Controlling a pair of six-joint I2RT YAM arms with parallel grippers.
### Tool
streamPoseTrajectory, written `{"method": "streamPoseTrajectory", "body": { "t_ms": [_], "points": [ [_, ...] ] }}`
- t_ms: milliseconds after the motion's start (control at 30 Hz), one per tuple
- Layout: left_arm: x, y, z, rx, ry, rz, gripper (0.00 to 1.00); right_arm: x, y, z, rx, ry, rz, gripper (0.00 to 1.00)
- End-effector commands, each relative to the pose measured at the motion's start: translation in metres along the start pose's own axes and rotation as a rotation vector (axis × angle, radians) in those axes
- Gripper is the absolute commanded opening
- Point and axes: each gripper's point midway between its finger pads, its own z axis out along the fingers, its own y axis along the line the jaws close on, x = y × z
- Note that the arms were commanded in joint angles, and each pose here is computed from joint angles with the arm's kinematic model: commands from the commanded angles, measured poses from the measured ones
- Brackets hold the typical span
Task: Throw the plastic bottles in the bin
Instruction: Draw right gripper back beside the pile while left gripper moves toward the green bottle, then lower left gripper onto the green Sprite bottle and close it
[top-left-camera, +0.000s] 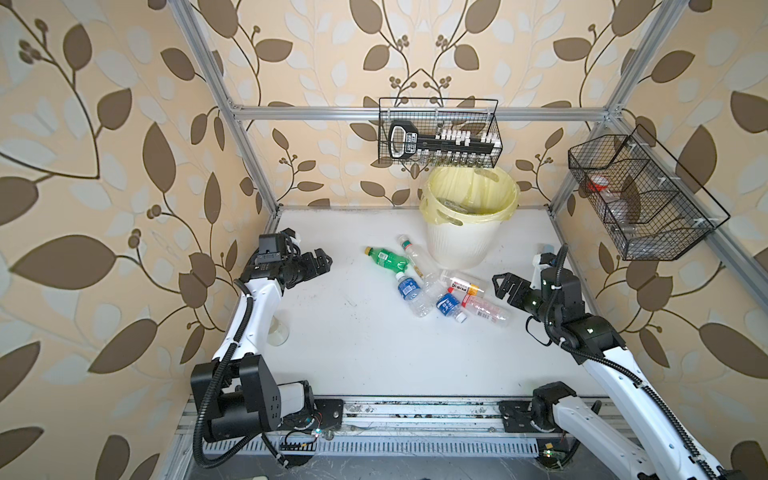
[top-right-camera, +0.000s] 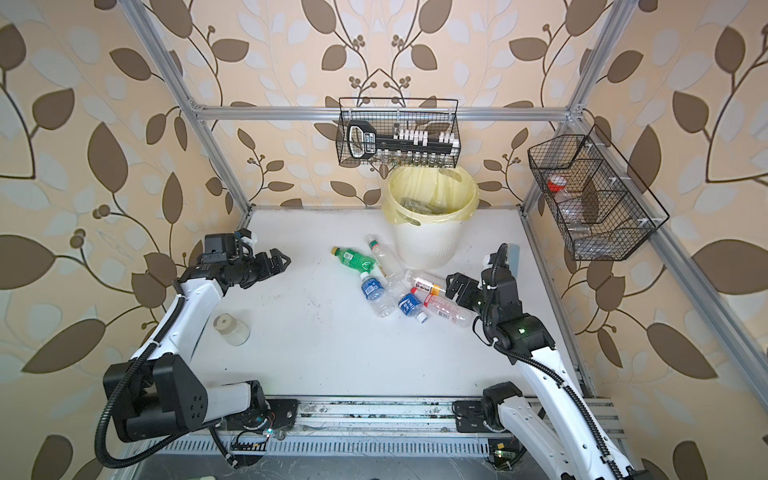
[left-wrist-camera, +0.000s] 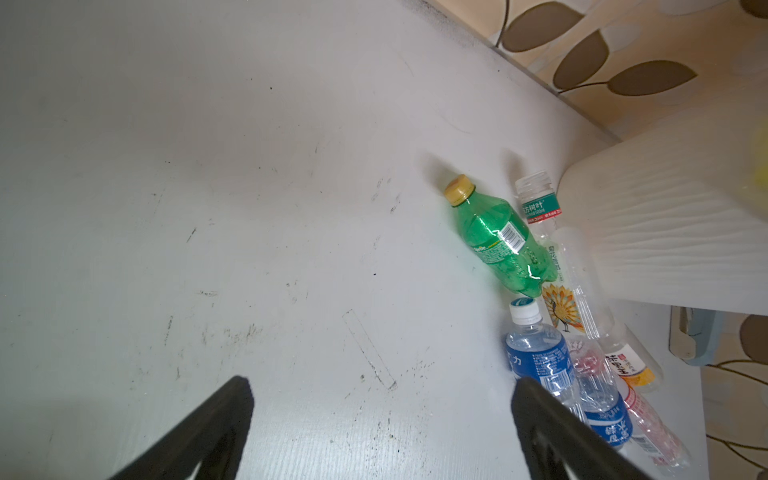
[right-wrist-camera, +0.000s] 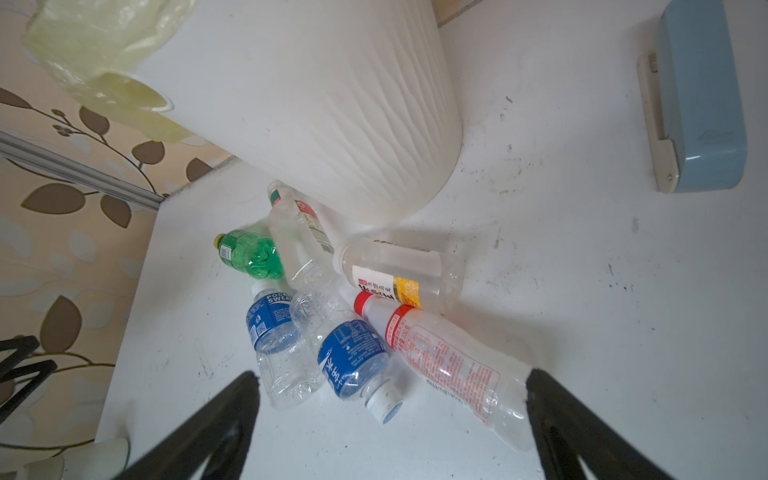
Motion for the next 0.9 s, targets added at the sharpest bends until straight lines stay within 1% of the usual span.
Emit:
{"method": "streamPoseTrajectory", "body": {
  "t_ms": [0,133,233,300,433,467,567,667,767,867],
  "points": [
    [-0.015,-0.019,-0.004,-0.025,-0.034,0.020,0.99,0.007,-0.004,0.000,-0.005,0.003,0.024,1.00],
    [-0.019,-0.037,0.000,-0.040,-0.055,0.043,0.99,0.010,-0.008,-0.003,0.005,0.002,0.025,1.00],
    [-0.026,-0.045,0.003,-0.058,-0.089,0.038,0.99,0.014,-0.012,-0.003,0.014,0.008,0.025,1.00],
    [-0.027,-0.050,0.008,-0.053,-0.085,0.025,0.99,0.017,-0.014,-0.002,0.020,0.014,0.023,1.00],
    [-0.029,-0.059,0.020,-0.058,-0.036,-0.009,0.99,0.021,-0.017,0.001,0.031,0.028,0.022,1.00],
    [-0.027,-0.057,0.029,-0.071,-0.006,-0.026,0.99,0.021,-0.018,0.001,0.036,0.028,0.024,1.00],
    [-0.026,-0.057,0.043,-0.085,0.038,-0.074,0.99,0.018,-0.027,-0.003,0.086,-0.001,0.044,1.00],
    [-0.022,-0.059,0.058,-0.091,0.083,-0.101,0.99,0.016,-0.029,-0.006,0.088,-0.022,0.045,1.00],
    [-0.017,-0.067,0.073,-0.105,0.129,-0.080,0.99,0.018,-0.031,-0.007,0.090,-0.021,0.045,1.00],
    [-0.017,-0.072,0.084,-0.118,0.150,-0.076,0.99,0.020,-0.034,-0.008,0.102,-0.014,0.041,1.00]
  ]
}}
